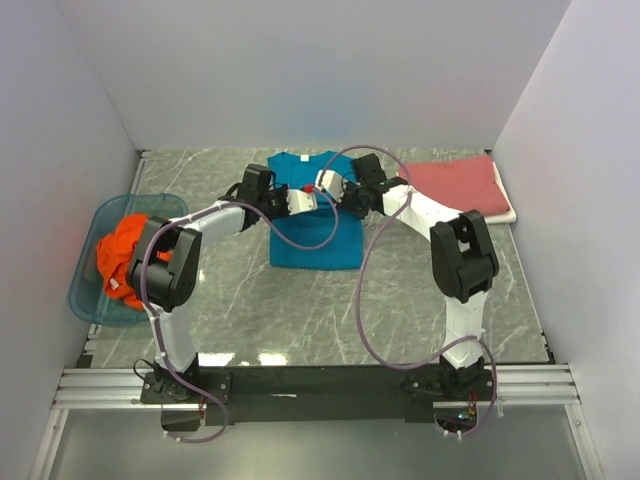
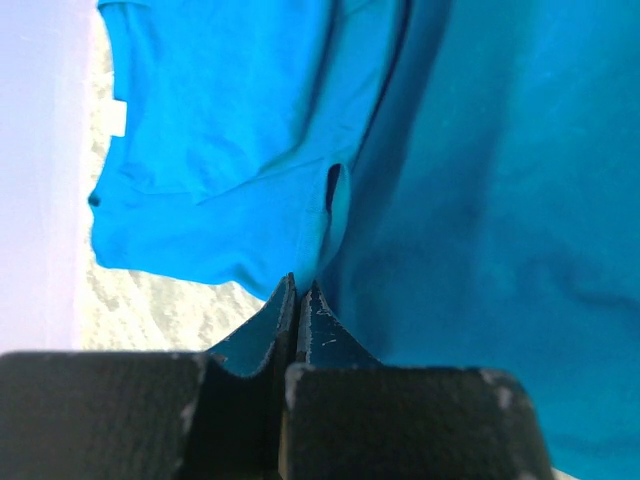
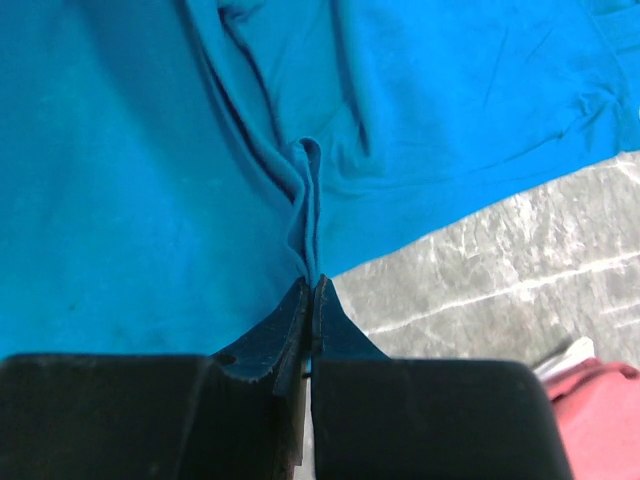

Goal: Fold and stack the t-shirts
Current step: Fold the tshirt

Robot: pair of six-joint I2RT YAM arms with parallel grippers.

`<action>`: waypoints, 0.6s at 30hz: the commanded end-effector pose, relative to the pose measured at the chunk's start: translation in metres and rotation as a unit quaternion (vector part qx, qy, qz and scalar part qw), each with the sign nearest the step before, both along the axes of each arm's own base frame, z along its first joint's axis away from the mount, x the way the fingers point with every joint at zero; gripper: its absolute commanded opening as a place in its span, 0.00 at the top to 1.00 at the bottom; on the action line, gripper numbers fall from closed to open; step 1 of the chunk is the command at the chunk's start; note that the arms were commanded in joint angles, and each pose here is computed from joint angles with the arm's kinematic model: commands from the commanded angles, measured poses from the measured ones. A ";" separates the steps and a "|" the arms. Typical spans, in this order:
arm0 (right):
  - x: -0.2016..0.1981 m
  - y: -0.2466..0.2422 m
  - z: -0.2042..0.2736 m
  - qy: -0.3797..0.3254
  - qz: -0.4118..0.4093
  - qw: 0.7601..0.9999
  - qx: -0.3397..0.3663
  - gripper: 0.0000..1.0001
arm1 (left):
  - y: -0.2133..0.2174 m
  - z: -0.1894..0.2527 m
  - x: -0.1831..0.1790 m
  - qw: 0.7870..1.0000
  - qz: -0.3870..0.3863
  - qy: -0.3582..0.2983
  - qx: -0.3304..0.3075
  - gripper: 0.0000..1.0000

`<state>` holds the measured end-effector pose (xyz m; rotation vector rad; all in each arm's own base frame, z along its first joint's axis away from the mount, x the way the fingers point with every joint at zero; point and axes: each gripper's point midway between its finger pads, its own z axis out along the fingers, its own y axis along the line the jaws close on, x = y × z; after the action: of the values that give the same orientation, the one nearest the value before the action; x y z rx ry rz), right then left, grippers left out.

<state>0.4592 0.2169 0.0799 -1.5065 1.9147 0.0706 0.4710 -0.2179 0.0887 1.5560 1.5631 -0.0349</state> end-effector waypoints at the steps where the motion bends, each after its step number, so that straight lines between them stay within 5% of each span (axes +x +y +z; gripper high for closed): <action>1: 0.022 0.006 0.013 -0.023 -0.016 1.000 0.013 1.00 | -0.001 0.014 0.016 1.000 -0.009 -0.021 -0.006 1.00; 18: 0.050 0.006 0.003 -0.033 -0.048 0.998 0.012 1.00 | 0.001 0.006 0.035 1.000 0.003 -0.015 -0.004 1.00</action>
<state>0.4868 0.2213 0.0693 -1.4489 1.9516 0.0383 0.4925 -0.2119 0.0796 1.5483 1.5890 -0.0236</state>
